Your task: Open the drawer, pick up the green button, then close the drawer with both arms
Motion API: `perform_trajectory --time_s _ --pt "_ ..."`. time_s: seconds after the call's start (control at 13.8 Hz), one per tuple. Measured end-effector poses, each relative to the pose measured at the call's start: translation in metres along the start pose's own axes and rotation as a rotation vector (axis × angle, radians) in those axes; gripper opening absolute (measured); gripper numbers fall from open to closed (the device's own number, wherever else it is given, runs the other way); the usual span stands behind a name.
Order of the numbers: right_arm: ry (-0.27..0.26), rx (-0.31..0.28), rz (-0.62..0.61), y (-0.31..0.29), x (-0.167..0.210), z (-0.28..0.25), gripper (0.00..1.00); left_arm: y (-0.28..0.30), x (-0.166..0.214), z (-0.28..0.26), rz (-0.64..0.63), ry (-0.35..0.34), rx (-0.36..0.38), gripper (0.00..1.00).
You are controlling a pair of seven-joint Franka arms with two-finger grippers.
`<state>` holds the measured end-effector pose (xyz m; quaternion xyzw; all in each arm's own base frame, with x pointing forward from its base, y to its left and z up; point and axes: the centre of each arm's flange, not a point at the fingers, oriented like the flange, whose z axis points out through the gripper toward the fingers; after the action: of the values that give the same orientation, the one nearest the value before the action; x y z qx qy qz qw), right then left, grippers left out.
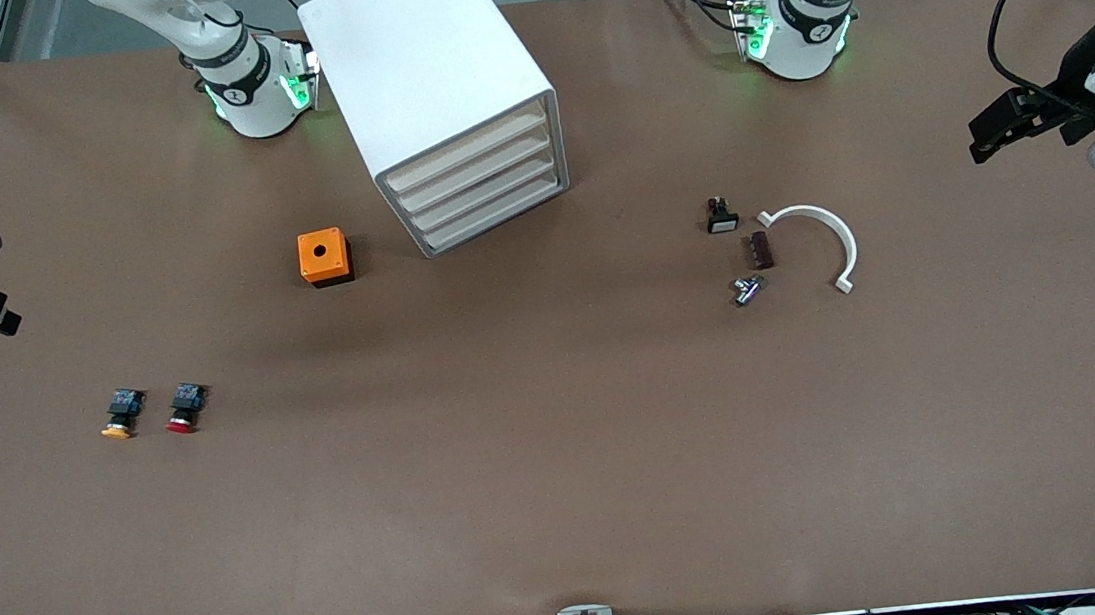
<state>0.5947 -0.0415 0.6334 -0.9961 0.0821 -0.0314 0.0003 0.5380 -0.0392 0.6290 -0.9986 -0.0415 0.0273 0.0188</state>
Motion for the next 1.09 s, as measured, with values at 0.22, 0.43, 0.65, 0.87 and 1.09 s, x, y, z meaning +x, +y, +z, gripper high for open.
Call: perform_trajectory --time_s 0.22,0.43,0.65,0.87,1.09 --pt "0.000 0.000 0.000 0.000 0.000 0.000 1.00 0.000 0.000 0.000 -0.001 -0.003 0.000 1.00" --pt "0.000 0.000 0.000 0.000 0.000 0.000 1.00 0.000 0.000 0.000 -0.001 -0.003 0.000 1.00" --pt "0.000 0.000 -0.001 0.000 0.000 0.000 1.00 0.000 0.002 0.004 0.000 -0.011 0.001 1.00" --pt "0.000 0.000 -0.002 -0.001 0.000 0.000 1.00 0.002 0.011 0.019 0.003 -0.040 0.002 1.00" --pt "0.000 0.000 -0.004 -0.002 0.000 0.000 1.00 0.004 0.024 0.035 0.006 -0.067 0.000 1.00"
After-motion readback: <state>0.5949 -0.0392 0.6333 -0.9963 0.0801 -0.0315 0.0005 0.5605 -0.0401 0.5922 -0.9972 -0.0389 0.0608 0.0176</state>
